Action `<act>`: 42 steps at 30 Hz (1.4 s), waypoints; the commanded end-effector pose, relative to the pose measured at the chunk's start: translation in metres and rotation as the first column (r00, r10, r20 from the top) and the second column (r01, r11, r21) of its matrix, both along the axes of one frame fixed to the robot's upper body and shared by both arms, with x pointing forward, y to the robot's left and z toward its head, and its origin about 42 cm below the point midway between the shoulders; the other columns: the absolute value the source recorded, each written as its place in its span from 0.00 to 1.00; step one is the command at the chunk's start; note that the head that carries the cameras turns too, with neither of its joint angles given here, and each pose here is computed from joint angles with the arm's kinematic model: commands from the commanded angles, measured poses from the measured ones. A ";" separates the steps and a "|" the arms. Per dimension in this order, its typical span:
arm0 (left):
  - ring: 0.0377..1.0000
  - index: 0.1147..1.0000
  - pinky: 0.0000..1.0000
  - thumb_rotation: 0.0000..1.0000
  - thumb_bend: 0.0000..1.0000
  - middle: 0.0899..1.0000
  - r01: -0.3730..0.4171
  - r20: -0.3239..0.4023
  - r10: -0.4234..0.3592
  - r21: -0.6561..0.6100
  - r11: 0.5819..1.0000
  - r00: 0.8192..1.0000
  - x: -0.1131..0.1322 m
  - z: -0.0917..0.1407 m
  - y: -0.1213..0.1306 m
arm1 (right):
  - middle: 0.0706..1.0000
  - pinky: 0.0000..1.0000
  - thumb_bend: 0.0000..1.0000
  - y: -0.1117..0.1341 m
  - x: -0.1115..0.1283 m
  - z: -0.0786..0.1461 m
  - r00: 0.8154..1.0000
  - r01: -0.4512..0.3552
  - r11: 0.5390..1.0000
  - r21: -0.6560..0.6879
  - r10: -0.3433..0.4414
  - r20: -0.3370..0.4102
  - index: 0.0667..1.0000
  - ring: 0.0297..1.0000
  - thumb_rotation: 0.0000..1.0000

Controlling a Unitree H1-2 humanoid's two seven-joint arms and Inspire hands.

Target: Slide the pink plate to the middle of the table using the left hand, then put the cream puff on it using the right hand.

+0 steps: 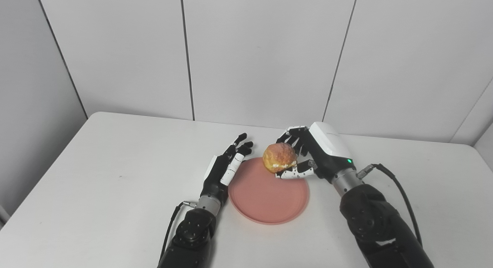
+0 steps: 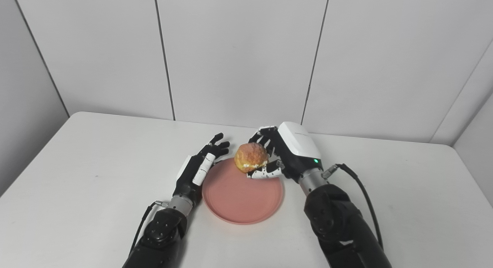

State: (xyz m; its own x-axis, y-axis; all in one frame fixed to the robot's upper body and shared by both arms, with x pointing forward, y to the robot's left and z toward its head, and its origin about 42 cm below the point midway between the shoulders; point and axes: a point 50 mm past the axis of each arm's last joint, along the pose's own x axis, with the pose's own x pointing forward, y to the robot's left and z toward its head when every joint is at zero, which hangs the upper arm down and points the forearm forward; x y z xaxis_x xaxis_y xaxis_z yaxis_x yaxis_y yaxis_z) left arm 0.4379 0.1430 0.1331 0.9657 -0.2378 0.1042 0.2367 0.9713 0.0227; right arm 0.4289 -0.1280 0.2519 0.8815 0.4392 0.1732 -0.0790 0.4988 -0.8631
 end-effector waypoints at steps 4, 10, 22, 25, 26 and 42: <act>0.87 0.88 0.76 0.88 0.96 0.85 0.039 -0.089 -0.039 -0.004 0.999 0.995 -0.017 -0.028 -0.011 | 0.46 0.32 0.52 0.015 0.008 0.012 0.998 -0.028 1.000 -0.014 0.029 0.052 0.48 0.39 0.00; 0.86 0.88 0.76 0.89 0.95 0.84 0.043 -0.086 -0.043 0.000 0.999 0.995 -0.017 -0.028 -0.011 | 0.47 0.35 0.52 0.029 0.011 -0.009 0.999 -0.046 0.998 -0.033 0.046 -0.001 0.46 0.41 0.00; 0.88 0.85 0.75 0.89 0.93 0.84 0.050 -0.082 -0.049 0.012 0.999 0.995 -0.015 -0.028 -0.011 | 0.46 0.33 0.52 0.042 0.024 -0.039 0.996 -0.050 0.996 -0.075 0.044 -0.083 0.47 0.40 0.00; 0.89 0.85 0.75 0.90 0.92 0.86 0.047 -0.079 -0.046 0.020 0.999 0.996 -0.014 -0.027 -0.010 | 0.47 0.34 0.52 0.043 0.025 -0.043 0.994 -0.051 0.995 -0.084 0.043 -0.100 0.47 0.40 0.00; 0.89 0.85 0.75 0.91 0.92 0.87 0.045 -0.079 -0.043 0.022 0.999 0.996 -0.014 -0.027 -0.010 | 0.47 0.35 0.52 0.043 0.025 -0.044 0.994 -0.051 0.995 -0.088 0.042 -0.104 0.47 0.40 0.00; 0.88 0.86 0.77 0.91 0.92 0.86 0.052 -0.079 -0.051 0.009 0.999 0.996 -0.014 -0.027 -0.010 | 0.60 0.47 0.86 0.039 0.023 -0.038 0.993 -0.060 0.987 -0.149 0.044 -0.111 0.60 0.57 0.12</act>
State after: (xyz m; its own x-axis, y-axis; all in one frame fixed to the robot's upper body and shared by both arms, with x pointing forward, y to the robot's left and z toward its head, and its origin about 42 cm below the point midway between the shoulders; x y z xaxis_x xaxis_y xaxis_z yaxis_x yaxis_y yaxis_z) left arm 0.4382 0.1435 0.1319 0.9639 -0.2454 0.1036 0.2433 0.9694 0.0320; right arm 0.4491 -0.0921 0.1997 0.8768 0.4809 -0.0012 -0.2124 0.3850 -0.8982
